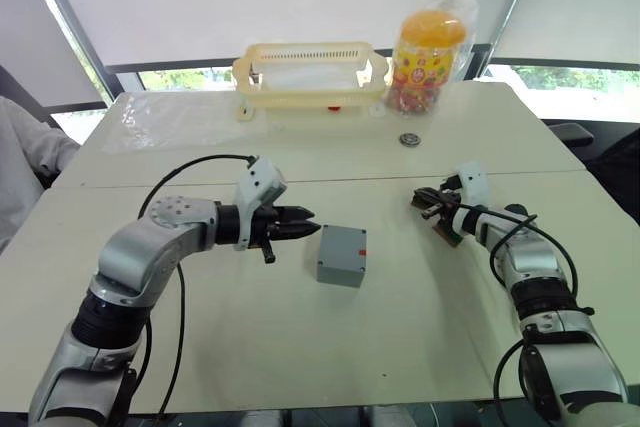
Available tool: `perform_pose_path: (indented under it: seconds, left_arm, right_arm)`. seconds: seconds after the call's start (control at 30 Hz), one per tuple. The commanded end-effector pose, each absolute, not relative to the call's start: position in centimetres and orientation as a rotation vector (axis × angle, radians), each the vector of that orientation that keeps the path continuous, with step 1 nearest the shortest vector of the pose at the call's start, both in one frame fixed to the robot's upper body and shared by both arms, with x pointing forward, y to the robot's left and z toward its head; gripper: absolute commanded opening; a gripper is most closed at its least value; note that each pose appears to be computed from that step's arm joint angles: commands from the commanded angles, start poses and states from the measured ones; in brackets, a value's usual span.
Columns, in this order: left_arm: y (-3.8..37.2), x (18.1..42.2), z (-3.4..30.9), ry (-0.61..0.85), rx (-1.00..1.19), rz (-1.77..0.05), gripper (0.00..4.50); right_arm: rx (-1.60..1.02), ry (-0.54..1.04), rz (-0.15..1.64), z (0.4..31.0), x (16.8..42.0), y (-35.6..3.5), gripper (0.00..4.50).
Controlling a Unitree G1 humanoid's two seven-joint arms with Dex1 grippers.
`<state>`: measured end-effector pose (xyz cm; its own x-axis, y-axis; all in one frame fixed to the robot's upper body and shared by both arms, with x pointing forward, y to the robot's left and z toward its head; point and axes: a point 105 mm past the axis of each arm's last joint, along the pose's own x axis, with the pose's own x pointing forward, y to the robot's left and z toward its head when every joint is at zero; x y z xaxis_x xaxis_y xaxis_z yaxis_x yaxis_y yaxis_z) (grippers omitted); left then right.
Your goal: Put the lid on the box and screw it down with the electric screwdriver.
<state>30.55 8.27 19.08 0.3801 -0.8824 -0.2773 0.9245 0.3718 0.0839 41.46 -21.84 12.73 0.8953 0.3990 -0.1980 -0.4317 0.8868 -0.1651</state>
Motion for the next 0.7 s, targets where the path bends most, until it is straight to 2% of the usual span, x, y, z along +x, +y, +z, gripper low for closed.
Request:
perform_pose_path:
  seconds: [0.03,0.37,0.6,0.7]
  left_arm:
    - [8.1,30.4,19.5,0.169,0.260,-1.173,1.25]
    - [8.0,30.6,19.5,0.169,0.257,-1.171,1.25]
    - [7.8,30.7,19.4,0.168,0.259,-1.179,1.25]
    - [7.9,30.7,19.5,0.166,0.261,-1.181,1.25]
  right_arm:
    - [-0.208,0.115,0.438,14.0,41.7,-21.6,0.02]
    - [-0.235,0.031,0.420,16.6,41.7,-21.9,0.02]
    - [-0.248,0.017,0.426,17.2,41.5,-21.7,0.02]
    - [-0.250,-0.021,0.444,18.4,41.1,-21.4,0.02]
